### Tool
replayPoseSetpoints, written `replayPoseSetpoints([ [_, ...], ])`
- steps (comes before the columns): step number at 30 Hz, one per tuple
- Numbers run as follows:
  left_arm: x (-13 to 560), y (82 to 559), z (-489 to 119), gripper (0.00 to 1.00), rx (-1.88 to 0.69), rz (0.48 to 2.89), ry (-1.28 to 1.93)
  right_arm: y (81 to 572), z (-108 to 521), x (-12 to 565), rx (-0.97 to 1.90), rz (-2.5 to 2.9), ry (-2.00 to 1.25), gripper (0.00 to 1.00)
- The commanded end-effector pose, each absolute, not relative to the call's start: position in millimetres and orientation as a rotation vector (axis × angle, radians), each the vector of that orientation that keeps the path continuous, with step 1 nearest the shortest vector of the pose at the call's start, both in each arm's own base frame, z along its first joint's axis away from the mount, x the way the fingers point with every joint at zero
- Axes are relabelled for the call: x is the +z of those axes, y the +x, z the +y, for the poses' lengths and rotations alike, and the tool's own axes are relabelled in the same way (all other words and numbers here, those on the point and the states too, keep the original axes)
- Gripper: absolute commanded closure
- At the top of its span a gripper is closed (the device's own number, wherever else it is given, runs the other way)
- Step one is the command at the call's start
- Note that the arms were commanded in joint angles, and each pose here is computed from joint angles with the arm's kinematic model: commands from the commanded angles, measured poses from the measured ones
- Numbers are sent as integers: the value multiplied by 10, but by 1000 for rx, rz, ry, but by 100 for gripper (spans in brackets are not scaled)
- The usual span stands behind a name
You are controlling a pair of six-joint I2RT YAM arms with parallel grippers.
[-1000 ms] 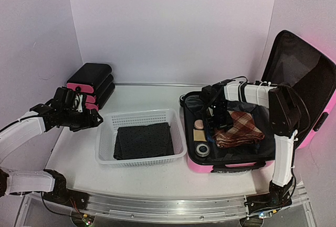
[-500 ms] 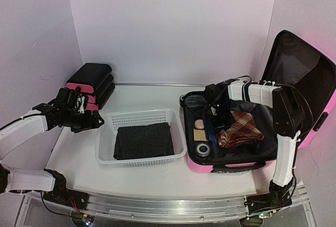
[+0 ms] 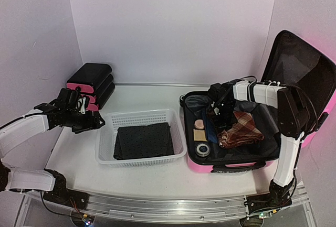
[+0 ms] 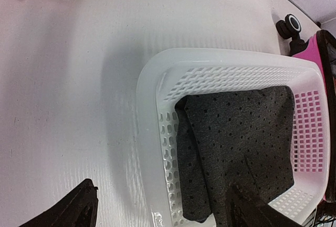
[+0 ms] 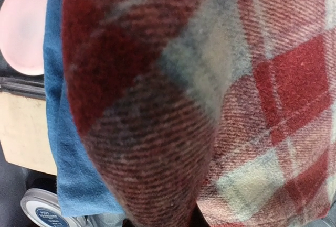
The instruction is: Open, take out, and arrange the luggage
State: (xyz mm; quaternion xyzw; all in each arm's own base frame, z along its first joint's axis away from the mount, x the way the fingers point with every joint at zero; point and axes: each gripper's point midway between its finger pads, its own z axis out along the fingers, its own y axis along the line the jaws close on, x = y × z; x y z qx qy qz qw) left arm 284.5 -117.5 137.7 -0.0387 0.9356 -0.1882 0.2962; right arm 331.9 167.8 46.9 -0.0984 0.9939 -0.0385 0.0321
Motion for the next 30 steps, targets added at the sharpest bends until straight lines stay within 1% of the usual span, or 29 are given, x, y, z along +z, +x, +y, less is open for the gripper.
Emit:
replayPoseSetpoints([
  [1, 1672, 2999, -1256, 16, -543, 2394, -80, 3367, 1755, 764, 51, 2966, -287, 100],
  [3, 1668, 2995, -1252, 16, -540, 2393, -79, 3397, 1761, 851, 106, 2925, -276, 100],
  [12, 1630, 2993, -1243, 16, -535, 2402, -86, 3360, 1981, 1164, 598, 2836, -228, 100],
  [15, 1619, 2993, -1249, 16, -538, 2404, -88, 3346, 2046, 1280, 712, 2787, -226, 100],
  [24, 1611, 2993, -1256, 16, -542, 2404, -86, 3237, 2150, 1733, 925, 2680, -218, 100],
  [30, 1584, 3001, -1263, 16, -546, 2409, -88, 3180, 2080, 1960, 893, 2628, -231, 100],
])
